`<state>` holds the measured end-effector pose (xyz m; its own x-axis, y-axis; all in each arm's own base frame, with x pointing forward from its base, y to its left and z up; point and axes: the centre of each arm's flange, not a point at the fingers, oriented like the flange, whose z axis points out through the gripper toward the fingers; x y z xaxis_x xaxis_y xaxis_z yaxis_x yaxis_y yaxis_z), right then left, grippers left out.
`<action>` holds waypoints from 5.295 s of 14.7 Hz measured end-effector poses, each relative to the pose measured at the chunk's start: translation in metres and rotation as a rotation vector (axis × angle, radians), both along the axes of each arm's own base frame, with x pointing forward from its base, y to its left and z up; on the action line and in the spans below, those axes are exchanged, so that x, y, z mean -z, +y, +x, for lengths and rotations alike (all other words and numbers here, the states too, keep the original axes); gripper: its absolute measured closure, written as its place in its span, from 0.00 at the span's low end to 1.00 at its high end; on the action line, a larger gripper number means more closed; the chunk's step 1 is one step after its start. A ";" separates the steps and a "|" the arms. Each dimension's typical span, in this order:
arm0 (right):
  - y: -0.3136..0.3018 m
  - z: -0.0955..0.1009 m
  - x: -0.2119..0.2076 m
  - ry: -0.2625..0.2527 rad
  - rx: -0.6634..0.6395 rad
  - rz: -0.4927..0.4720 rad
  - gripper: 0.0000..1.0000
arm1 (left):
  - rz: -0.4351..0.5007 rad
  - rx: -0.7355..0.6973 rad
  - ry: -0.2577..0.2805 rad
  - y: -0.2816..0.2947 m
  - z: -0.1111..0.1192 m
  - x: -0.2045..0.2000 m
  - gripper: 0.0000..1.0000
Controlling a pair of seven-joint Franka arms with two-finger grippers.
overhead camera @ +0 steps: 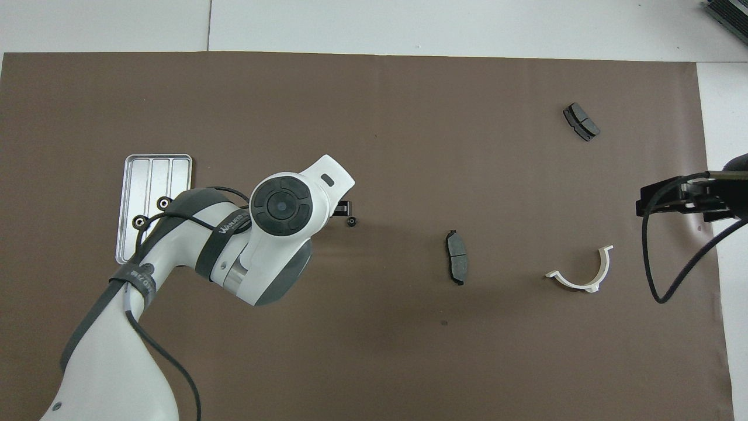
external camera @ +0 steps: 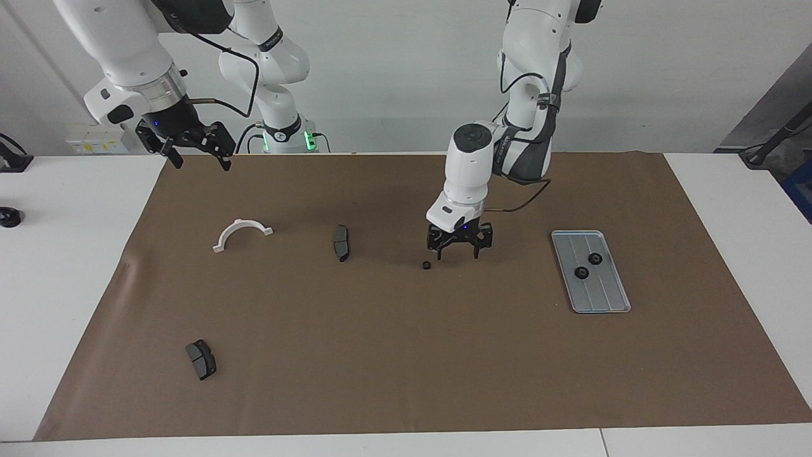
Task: Pick bearing gear from pile to tray
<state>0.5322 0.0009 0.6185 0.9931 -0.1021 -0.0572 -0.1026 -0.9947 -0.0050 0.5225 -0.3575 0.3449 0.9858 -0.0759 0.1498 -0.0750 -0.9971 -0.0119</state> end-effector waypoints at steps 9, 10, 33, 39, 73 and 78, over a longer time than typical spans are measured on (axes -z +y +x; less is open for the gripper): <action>0.007 0.000 0.000 0.000 -0.012 0.003 0.00 | -0.017 0.027 -0.006 -0.040 -0.004 0.037 0.18; 0.008 0.000 0.000 0.000 -0.013 0.003 0.00 | -0.016 0.031 -0.003 -0.042 -0.006 0.040 0.18; 0.008 0.000 0.000 0.000 -0.012 0.003 0.00 | 0.030 -0.063 0.041 -0.009 0.002 0.044 0.77; 0.007 0.000 0.000 0.000 -0.012 0.003 0.00 | 0.040 -0.120 0.012 0.141 0.071 -0.023 0.77; 0.007 0.000 0.000 0.000 -0.012 0.003 0.00 | 0.035 0.019 -0.114 0.340 0.098 -0.053 0.00; 0.007 0.000 0.000 0.000 -0.012 0.003 0.00 | 0.039 0.030 -0.025 0.330 0.100 -0.113 0.00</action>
